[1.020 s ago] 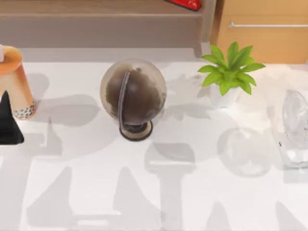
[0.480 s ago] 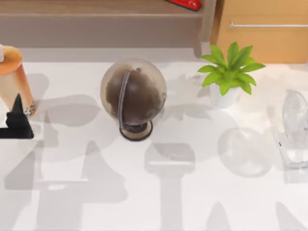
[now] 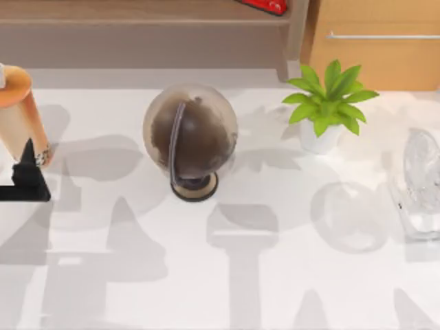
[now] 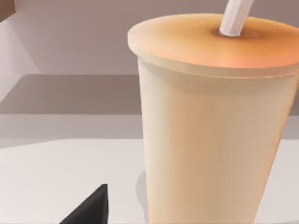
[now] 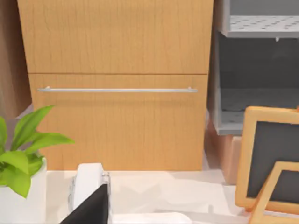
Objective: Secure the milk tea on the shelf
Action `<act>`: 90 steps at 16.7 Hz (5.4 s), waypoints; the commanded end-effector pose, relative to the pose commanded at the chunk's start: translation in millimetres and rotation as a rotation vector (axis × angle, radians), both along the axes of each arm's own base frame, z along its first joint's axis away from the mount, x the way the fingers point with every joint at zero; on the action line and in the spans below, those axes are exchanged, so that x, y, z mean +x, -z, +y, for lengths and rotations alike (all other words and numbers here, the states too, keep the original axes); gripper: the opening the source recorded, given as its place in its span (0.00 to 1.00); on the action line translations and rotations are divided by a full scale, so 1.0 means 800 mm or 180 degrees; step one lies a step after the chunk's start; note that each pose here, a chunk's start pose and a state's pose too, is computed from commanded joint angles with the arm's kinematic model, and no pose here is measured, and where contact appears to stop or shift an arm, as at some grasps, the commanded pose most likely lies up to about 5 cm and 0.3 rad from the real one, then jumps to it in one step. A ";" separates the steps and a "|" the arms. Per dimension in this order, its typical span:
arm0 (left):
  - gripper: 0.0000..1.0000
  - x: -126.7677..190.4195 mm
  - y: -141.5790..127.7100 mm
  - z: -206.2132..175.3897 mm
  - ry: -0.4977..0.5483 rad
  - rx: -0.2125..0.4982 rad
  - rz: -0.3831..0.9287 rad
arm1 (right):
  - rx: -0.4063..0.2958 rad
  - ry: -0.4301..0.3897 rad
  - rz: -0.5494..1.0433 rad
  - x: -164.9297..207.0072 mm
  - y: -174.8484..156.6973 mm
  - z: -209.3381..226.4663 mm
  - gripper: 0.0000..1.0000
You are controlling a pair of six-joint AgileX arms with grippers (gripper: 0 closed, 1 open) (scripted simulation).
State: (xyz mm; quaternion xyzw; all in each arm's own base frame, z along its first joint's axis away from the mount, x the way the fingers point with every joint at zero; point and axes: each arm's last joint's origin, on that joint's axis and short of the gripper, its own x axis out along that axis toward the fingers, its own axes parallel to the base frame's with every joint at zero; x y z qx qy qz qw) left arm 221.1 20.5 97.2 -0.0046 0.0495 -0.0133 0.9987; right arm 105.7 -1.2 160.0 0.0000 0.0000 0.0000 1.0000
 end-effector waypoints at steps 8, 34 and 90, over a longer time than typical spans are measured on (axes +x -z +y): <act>1.00 0.044 0.004 0.000 0.0000 0.0000 0.0000 | 0.0000 0.0000 0.0000 0.000 0.000 0.000 1.00; 0.00 0.099 0.010 -0.003 0.0000 0.0000 0.0000 | 0.0000 0.0000 0.0000 0.000 0.000 0.000 1.00; 0.00 0.276 -0.209 -0.139 0.0106 -0.0116 -0.0115 | 0.0000 0.0000 0.0000 0.000 0.000 0.000 1.00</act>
